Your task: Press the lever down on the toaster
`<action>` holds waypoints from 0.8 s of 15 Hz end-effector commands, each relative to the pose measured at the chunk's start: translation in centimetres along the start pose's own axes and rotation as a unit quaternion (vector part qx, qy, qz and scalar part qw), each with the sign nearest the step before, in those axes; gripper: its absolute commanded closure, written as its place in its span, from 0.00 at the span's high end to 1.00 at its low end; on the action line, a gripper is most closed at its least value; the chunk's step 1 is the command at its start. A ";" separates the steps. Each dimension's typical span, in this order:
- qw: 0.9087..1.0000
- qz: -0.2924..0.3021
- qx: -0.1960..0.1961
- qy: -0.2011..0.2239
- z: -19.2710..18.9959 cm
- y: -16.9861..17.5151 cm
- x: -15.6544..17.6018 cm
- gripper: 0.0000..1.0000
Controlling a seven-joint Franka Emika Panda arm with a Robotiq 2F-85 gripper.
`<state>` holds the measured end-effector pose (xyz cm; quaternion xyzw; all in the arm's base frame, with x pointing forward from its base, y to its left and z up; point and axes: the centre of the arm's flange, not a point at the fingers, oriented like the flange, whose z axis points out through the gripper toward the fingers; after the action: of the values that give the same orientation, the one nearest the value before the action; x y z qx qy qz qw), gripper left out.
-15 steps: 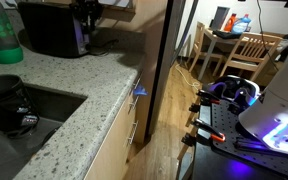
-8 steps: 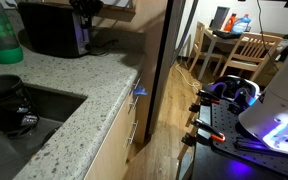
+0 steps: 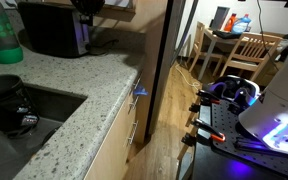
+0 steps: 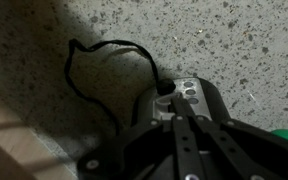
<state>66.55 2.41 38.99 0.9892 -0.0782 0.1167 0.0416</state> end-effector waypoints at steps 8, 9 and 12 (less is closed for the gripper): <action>1.000 -0.023 -0.003 -0.020 -0.7 -0.7 -4.1 0.00; 0.999 -0.025 -0.004 -0.021 -0.7 -0.7 -4.5 0.00; 0.999 -0.032 -0.005 -0.026 -0.9 -0.9 -5.8 0.00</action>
<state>63.65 3.99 37.68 0.9928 -0.0620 0.0923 0.0442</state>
